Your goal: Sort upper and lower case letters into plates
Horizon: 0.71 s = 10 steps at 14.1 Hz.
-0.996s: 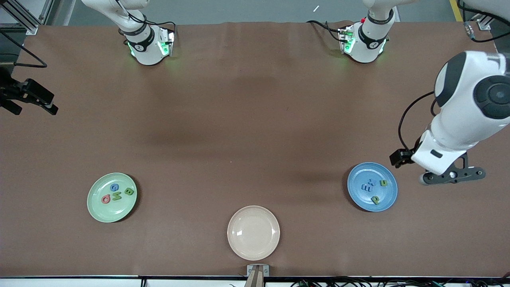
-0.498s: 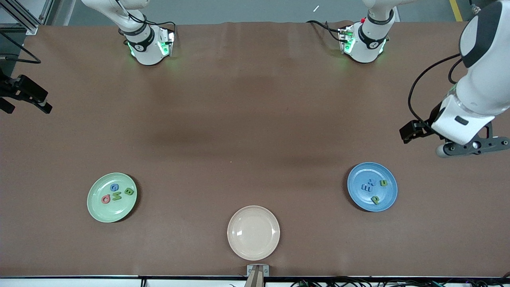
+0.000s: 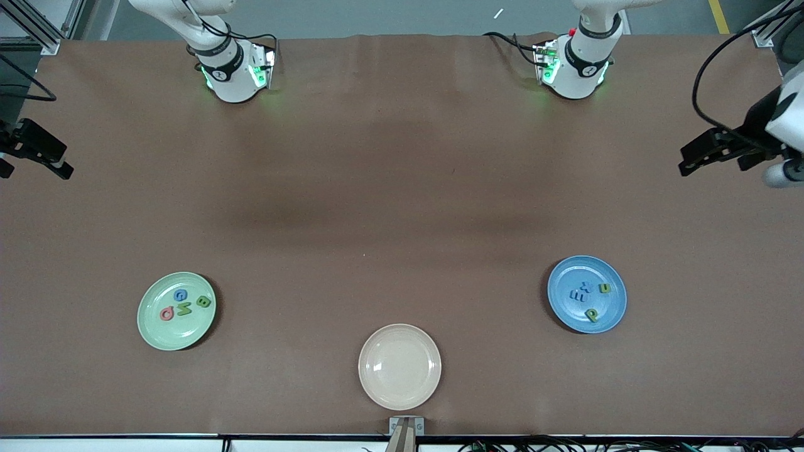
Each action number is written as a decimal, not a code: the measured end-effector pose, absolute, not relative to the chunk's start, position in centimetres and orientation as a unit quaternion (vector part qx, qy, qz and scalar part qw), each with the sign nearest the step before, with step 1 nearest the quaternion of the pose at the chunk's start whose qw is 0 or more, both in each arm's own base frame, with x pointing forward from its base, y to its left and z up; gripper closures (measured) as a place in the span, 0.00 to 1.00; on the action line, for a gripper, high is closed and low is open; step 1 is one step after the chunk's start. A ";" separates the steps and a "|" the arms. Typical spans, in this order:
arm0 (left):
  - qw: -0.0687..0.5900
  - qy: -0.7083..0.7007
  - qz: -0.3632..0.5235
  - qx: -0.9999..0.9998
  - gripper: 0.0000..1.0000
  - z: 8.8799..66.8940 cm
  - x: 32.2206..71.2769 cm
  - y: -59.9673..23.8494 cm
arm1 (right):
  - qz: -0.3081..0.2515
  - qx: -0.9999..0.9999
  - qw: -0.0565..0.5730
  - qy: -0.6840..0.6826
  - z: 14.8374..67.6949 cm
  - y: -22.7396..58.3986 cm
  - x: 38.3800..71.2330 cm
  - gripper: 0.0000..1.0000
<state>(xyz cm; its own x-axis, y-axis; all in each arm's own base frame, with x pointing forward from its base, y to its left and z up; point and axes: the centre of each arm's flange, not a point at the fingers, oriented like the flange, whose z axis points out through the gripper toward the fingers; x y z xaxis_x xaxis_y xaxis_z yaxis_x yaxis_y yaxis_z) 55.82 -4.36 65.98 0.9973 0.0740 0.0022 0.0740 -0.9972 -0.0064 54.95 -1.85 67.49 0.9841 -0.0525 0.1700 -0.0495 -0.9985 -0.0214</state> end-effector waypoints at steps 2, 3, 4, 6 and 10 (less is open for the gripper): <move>0.006 -0.033 0.004 -0.999 0.00 66.5 55.1 -4.6 | -0.088 -0.996 0.008 0.026 67.8 -1.9 54.9 0.00; 0.007 -0.031 0.010 -0.999 0.00 66.5 54.9 -4.8 | -0.089 -0.996 0.008 0.026 67.8 -1.9 54.9 0.00; 0.007 -0.030 0.014 -0.999 0.00 66.4 54.8 -4.9 | -0.090 -0.996 0.008 0.026 67.9 -1.9 54.9 0.00; 0.008 -0.029 0.017 -0.999 0.00 66.3 54.7 -5.0 | -0.091 -0.996 0.008 0.026 68.0 -1.9 54.9 0.00; 0.008 -0.028 0.018 -0.999 0.00 66.3 54.6 -5.1 | -0.091 -0.995 0.007 0.026 68.1 -1.9 54.9 0.00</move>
<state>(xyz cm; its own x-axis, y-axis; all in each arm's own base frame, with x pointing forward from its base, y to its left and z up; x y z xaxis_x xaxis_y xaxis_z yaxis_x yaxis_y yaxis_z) 54.59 -5.12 66.33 0.9978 0.0562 -0.0353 0.0556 -0.9983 -0.0165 54.91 -1.90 68.06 0.9819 -0.0529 0.1817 -0.0503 -0.9986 -0.0190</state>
